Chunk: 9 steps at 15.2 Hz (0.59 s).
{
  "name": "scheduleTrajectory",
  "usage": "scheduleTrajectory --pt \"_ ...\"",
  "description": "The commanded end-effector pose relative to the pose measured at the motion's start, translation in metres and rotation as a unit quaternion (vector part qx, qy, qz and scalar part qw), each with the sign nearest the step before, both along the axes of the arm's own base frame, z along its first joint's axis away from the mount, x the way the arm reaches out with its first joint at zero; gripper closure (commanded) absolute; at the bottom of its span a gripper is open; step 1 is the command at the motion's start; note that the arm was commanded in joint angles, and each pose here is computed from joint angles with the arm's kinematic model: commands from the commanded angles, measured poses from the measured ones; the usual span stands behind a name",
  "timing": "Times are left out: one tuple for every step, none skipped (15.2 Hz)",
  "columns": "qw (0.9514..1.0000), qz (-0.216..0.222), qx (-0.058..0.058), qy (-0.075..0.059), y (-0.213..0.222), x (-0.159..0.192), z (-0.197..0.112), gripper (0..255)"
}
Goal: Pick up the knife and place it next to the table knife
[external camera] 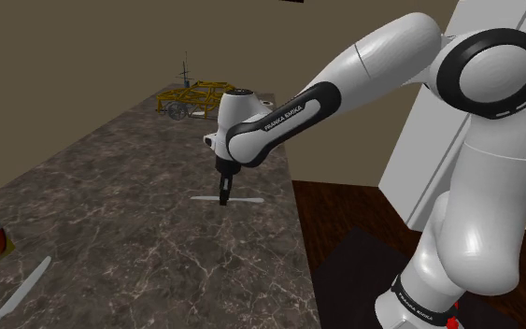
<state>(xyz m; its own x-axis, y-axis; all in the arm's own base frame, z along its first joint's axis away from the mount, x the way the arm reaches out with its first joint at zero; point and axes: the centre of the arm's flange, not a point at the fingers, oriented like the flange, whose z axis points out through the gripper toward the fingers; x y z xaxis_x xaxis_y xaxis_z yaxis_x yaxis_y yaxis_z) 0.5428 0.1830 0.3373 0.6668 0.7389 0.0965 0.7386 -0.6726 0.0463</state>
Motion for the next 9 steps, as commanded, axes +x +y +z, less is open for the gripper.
scheduleTrajectory --pt "1.0 -0.006 -0.003 0.003 -0.007 0.002 -0.006 255" --pt "1.0 -0.006 -0.003 0.003 -0.007 0.002 -0.004 255" --pt "1.0 -0.006 -0.003 0.003 -0.008 0.004 -0.003 255" --pt "1.0 -0.006 -0.003 0.003 -0.007 0.002 -0.007 255" --pt "1.0 -0.006 -0.003 0.003 -0.007 0.002 -0.001 255" --pt "1.0 -0.006 -0.003 0.003 -0.007 0.002 0.004 255" --pt "1.0 -0.006 -0.003 0.003 -0.007 0.002 0.009 255" --pt "1.0 -0.006 -0.003 0.003 -0.007 0.002 0.015 255" --pt "1.0 -0.006 -0.003 0.003 -0.007 0.002 0.02 255"
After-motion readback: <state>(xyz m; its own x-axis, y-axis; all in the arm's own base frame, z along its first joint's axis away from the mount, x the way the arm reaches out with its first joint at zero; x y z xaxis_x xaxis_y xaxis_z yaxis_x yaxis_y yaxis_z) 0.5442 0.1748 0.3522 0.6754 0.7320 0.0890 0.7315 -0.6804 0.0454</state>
